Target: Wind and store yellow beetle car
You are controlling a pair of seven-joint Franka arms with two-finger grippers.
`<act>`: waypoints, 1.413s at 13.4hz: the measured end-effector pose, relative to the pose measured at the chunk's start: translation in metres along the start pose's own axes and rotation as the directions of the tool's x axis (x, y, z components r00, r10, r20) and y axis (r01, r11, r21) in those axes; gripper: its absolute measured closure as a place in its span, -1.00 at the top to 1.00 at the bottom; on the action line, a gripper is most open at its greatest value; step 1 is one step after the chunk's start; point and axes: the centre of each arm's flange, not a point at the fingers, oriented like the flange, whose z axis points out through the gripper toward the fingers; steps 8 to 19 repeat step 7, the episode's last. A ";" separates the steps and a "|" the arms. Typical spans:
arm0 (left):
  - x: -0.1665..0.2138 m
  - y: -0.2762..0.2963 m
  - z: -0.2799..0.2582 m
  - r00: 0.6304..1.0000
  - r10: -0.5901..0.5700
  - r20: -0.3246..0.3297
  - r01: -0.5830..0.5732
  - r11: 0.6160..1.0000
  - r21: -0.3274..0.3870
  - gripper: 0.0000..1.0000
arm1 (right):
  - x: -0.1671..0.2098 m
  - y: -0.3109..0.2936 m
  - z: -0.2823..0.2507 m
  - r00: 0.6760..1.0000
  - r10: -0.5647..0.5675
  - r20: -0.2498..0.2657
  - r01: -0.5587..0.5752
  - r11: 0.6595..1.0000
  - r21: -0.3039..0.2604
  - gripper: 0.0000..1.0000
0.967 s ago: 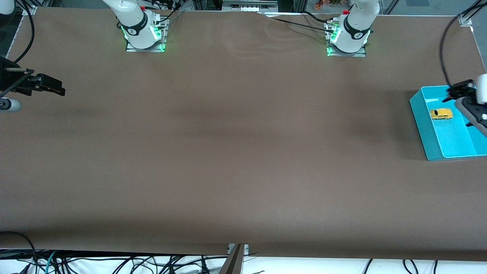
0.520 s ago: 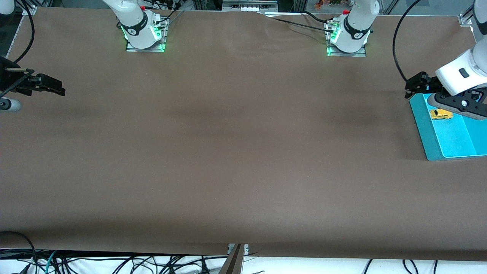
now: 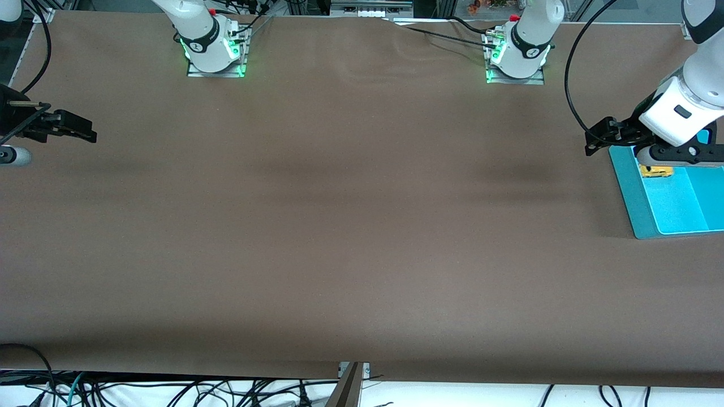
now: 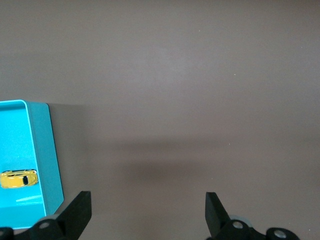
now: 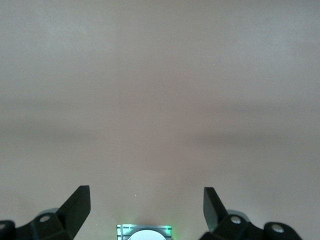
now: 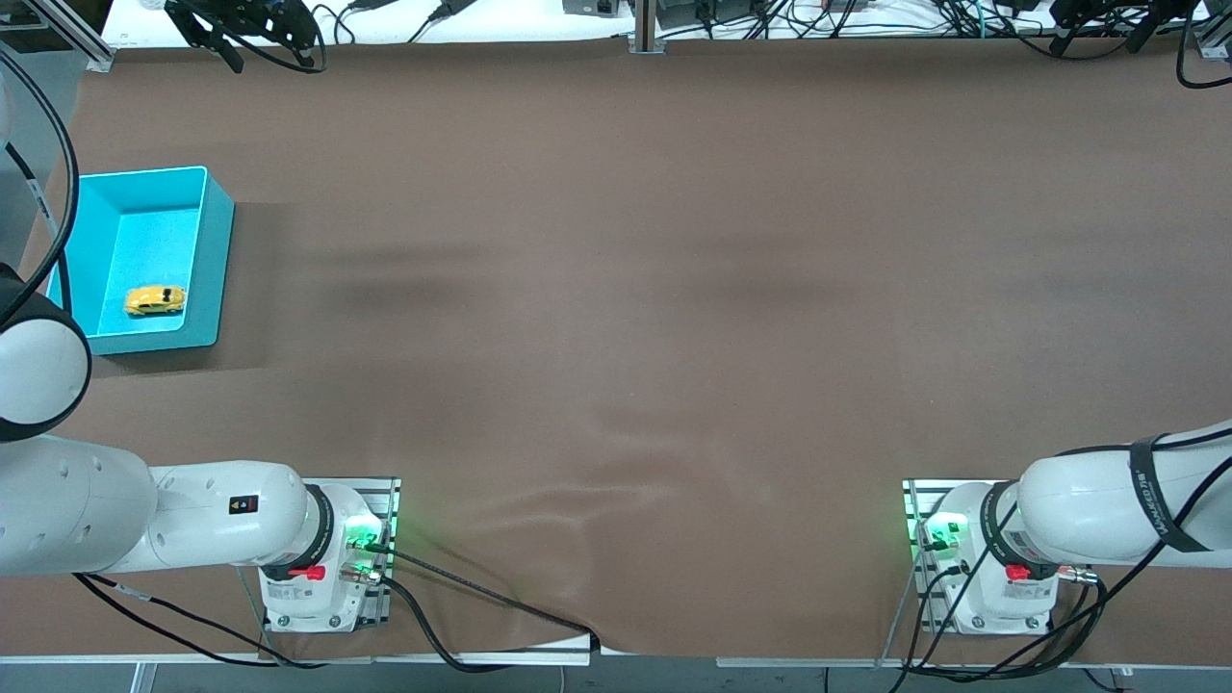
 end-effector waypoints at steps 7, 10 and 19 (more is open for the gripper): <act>-0.001 -0.008 0.003 1.000 -0.022 0.016 0.022 1.000 -0.021 1.00 | 0.002 0.000 0.001 1.000 0.000 -0.004 0.000 1.000 0.000 1.00; -0.001 -0.008 0.003 1.000 -0.022 0.016 0.022 1.000 -0.021 1.00 | 0.002 0.000 0.001 1.000 0.000 -0.004 0.000 1.000 0.000 1.00; -0.001 -0.008 0.003 1.000 -0.022 0.016 0.022 1.000 -0.021 1.00 | 0.002 0.000 0.001 1.000 0.000 -0.004 0.000 1.000 0.000 1.00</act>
